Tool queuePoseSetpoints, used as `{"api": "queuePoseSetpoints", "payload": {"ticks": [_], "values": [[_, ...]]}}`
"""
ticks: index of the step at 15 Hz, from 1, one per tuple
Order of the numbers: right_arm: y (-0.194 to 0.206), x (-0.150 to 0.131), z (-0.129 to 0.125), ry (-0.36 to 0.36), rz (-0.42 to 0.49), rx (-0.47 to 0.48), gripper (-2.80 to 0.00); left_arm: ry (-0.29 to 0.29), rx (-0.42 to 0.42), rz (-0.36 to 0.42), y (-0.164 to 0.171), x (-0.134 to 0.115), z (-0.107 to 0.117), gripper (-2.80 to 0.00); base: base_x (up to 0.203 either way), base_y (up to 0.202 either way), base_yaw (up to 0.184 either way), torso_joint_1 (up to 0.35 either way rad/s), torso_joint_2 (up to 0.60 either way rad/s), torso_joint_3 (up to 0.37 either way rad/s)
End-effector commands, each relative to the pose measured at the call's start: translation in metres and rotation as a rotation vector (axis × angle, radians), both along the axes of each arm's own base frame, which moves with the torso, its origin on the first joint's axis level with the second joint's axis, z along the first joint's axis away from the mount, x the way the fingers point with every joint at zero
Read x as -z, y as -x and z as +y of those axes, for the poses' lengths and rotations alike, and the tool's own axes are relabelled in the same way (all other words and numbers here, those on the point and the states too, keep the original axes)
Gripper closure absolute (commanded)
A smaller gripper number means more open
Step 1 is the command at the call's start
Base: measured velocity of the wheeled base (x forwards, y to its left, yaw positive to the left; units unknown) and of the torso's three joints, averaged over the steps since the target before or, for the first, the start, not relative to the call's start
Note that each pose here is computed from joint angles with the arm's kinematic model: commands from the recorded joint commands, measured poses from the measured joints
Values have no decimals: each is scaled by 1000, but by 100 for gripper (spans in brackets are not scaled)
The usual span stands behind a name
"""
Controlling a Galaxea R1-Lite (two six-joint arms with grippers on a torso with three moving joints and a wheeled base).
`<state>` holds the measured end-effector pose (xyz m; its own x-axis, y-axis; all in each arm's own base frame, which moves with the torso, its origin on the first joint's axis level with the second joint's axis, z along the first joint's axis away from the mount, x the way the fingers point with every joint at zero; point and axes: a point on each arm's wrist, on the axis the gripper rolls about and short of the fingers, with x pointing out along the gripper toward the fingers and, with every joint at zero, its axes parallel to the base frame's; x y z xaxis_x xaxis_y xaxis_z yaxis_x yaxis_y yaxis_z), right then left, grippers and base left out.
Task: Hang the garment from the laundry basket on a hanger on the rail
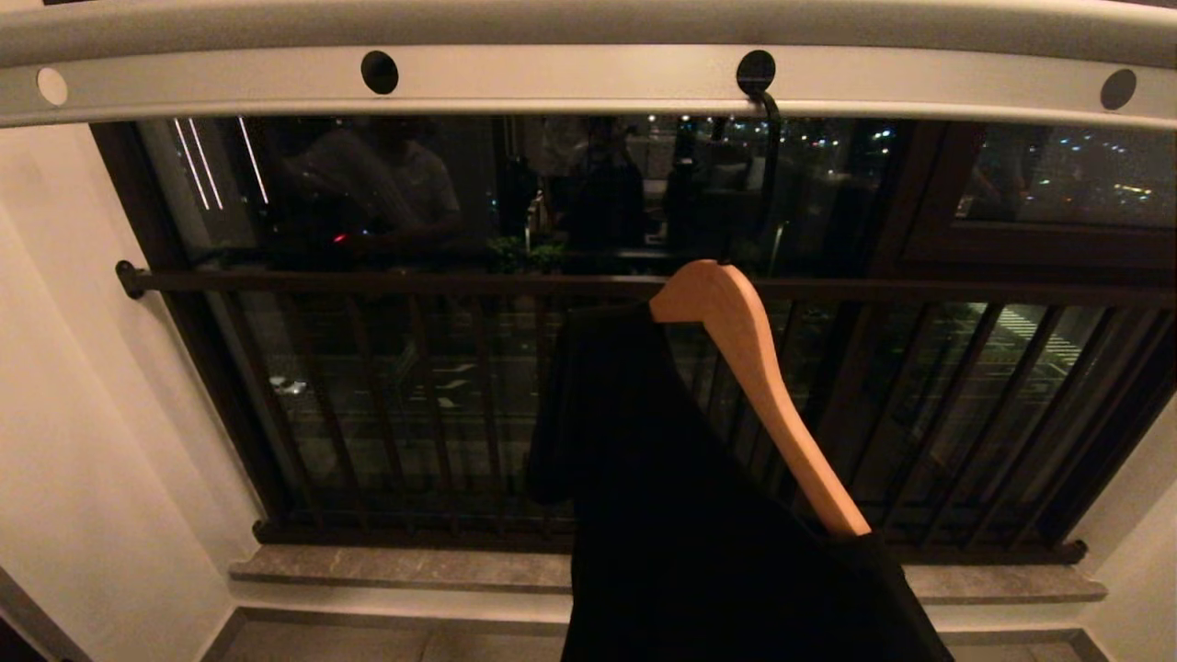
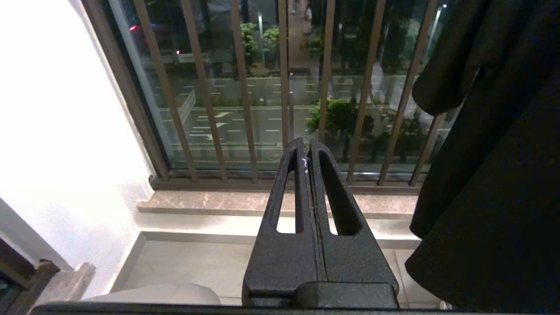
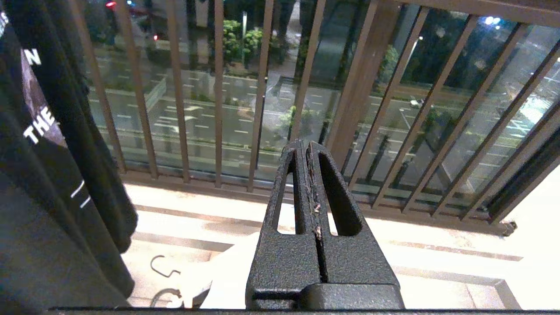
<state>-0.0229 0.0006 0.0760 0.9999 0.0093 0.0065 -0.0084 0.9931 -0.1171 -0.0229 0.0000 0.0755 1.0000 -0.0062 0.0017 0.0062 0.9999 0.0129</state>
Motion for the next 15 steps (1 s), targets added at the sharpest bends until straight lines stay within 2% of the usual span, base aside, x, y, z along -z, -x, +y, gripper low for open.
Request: {"api": "queuePoseSetpoints", "payload": {"ticks": [1, 15], "values": [[0, 0, 0, 1, 0, -1, 0, 0, 0, 0, 0, 0, 0, 0, 0, 0, 0, -63, 124, 68], [0, 0, 0, 4, 0, -1, 0, 1, 0, -1, 0, 0, 0, 0, 0, 0, 0, -99, 216, 118]]}}
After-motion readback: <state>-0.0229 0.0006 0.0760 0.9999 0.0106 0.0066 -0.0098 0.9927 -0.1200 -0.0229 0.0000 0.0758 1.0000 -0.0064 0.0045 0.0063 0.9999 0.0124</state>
